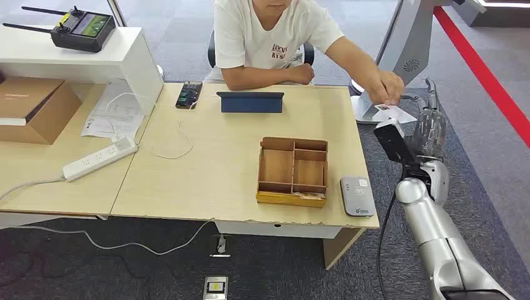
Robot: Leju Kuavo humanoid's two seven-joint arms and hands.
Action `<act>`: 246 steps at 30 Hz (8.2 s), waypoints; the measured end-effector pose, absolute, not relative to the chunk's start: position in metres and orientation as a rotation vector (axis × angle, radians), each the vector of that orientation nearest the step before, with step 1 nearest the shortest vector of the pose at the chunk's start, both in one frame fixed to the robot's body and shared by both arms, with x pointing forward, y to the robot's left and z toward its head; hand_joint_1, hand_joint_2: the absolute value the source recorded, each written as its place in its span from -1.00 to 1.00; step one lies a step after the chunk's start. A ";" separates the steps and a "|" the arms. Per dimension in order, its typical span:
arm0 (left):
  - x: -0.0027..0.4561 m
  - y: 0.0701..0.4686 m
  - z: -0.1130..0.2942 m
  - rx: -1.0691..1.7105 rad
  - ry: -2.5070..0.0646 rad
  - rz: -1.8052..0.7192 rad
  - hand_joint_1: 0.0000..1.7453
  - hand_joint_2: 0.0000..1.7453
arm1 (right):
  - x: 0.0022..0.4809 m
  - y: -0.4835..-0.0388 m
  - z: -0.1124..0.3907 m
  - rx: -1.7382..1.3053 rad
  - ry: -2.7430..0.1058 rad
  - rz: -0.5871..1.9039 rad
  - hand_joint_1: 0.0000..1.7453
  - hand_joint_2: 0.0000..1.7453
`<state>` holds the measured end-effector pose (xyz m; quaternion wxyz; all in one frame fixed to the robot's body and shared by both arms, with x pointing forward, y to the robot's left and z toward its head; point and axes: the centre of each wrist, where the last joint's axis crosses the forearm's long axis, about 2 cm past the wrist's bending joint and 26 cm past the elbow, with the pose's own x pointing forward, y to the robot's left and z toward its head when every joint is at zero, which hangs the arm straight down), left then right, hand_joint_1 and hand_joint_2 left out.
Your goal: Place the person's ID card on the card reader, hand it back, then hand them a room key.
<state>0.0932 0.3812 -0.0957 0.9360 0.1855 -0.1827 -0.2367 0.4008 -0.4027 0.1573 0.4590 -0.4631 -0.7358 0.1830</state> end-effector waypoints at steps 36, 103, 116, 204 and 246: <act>0.091 0.381 -0.096 0.381 -0.351 -0.452 -1.00 -1.00 | 0.401 -0.419 0.155 -0.840 -1.564 0.735 1.00 1.00; 0.092 0.382 -0.096 0.391 -0.335 -0.437 -1.00 -1.00 | 0.328 -0.403 0.064 -0.678 -1.169 1.096 1.00 1.00; 0.092 0.382 -0.096 0.393 -0.339 -0.443 -1.00 -1.00 | 0.331 -0.400 0.064 -0.672 -1.191 1.081 1.00 1.00; 0.090 0.388 -0.095 0.404 -0.354 -0.487 -1.00 -1.00 | 0.418 -0.308 0.181 -0.300 -1.568 0.854 -1.00 1.00; 0.090 0.388 -0.095 0.417 -0.348 -0.455 -1.00 -1.00 | 0.320 -0.300 0.146 -0.344 -1.420 1.170 -1.00 1.00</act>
